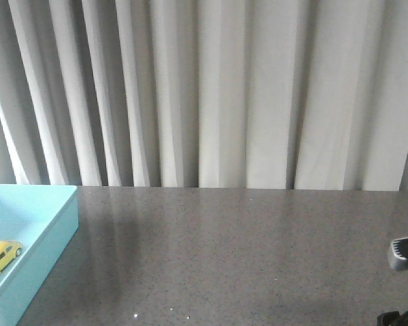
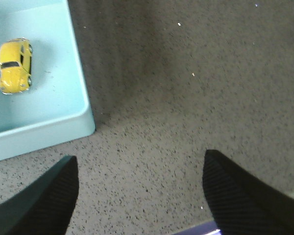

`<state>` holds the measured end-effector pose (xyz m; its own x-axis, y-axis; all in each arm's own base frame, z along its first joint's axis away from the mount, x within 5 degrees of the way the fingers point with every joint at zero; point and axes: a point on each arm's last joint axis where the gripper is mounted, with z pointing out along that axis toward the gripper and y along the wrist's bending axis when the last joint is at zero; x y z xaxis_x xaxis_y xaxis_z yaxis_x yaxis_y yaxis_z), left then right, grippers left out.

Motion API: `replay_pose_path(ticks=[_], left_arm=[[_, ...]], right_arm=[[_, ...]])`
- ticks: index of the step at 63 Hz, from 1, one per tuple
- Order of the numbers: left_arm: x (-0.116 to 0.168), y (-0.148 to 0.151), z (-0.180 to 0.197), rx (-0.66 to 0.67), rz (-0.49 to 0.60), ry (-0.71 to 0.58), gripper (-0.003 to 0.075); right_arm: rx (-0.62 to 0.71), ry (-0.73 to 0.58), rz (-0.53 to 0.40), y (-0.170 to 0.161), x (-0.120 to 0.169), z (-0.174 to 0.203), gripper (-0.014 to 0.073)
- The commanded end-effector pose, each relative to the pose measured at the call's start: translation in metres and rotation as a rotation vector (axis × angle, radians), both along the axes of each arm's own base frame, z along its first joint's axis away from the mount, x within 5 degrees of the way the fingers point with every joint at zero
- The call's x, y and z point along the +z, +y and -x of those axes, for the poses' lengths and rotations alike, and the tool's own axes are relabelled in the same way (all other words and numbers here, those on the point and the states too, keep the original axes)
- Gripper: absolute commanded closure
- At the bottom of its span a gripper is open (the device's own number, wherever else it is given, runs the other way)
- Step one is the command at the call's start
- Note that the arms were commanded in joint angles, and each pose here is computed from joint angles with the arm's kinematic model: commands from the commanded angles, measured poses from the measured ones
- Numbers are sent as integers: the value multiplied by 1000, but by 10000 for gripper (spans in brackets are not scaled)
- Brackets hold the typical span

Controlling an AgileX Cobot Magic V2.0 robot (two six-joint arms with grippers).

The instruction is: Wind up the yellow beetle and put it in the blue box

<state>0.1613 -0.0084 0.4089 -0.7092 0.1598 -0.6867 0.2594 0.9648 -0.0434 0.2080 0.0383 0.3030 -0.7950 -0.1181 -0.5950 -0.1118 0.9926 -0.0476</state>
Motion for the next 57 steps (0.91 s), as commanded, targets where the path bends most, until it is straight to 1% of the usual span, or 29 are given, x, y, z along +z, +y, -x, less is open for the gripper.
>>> replay_pose_path(ticks=[1,7,16,23,26,32,41,49,57], left_arm=[[-4,-6,18,-22,-56,-114,199],[-19,-6,34,-19,-111,-137,199],[-36,0,51,64,-130,-199,199],[-49,4,54,169,-73,-248,199],[-56,6,54,190,-79,-254,199],[-67,7,49,194,-90,-287,199],[-80,6,42,199,-68,-327,199],[-92,5,41,198,-71,-313,199],[-97,5,41,197,-73,-293,209]], right_arm=[[10,-87,-2,0,14,-2,69],[10,-87,-2,0,14,-2,69],[10,-87,-2,0,14,-2,69],[10,-87,-2,0,14,-2,69],[10,-87,-2,0,14,-2,69],[10,-86,-2,0,14,-1,69],[10,-86,-2,0,14,-1,69],[11,-90,-3,0,14,-2,69],[5,-72,-21,1,13,-1,75]])
